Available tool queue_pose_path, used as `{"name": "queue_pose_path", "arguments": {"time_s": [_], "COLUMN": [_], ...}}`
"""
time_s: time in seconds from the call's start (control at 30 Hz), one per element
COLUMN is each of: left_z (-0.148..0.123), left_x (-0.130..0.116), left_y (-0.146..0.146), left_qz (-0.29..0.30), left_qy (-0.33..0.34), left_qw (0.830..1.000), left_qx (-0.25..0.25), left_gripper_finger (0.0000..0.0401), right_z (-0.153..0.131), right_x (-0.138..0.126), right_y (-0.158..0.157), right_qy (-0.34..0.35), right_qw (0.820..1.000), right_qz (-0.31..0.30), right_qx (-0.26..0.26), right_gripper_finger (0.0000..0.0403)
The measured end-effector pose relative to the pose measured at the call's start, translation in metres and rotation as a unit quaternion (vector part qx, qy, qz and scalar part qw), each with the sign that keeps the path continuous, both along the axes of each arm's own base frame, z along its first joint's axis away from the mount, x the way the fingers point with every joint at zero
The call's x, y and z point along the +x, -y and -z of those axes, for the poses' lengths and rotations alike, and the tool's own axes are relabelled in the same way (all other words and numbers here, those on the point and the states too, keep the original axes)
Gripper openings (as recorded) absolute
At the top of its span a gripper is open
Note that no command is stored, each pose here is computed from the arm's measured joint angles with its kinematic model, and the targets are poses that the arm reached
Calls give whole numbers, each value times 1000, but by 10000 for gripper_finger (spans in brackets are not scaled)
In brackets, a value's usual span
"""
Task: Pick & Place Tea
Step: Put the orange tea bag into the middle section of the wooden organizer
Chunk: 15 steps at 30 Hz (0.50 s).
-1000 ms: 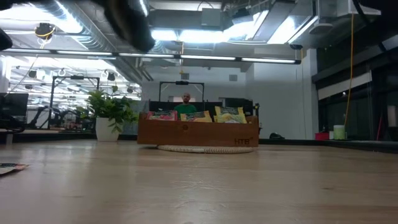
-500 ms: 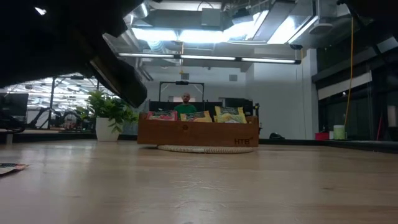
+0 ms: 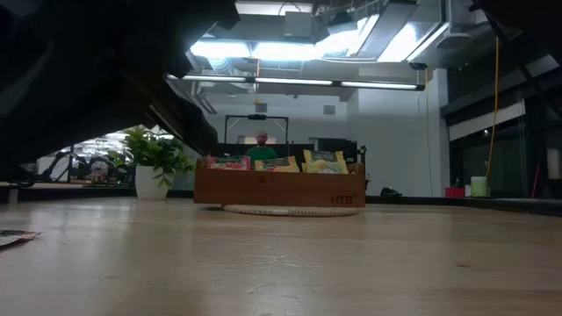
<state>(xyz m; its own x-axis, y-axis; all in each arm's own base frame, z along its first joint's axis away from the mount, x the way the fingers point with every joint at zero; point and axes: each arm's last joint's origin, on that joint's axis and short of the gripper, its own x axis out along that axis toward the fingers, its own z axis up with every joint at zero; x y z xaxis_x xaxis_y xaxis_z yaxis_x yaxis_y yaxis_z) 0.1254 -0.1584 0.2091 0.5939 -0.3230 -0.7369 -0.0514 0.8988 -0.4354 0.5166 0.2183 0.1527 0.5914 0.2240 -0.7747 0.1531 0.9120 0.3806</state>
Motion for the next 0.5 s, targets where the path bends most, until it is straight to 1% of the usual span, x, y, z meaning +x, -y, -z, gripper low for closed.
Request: {"name": "queue_pose_path", "arguments": {"time_s": [0.23,0.5], "left_z": [0,0], "left_x": [0,0], "left_y": [0,0], "left_qz": [0,0], "left_qy": [0,0], "left_qw": [1000,1000], "left_qx": [0,0], "left_gripper_finger": [69,70], "right_z": [13,16], "right_x": [1,1], "right_y": [-4,-4], "right_qy": [-6,-9], "right_qw": [1000,1000], "right_qz": [7,5], "right_qx": [7,8], "right_gripper_finger": [0,0]}}
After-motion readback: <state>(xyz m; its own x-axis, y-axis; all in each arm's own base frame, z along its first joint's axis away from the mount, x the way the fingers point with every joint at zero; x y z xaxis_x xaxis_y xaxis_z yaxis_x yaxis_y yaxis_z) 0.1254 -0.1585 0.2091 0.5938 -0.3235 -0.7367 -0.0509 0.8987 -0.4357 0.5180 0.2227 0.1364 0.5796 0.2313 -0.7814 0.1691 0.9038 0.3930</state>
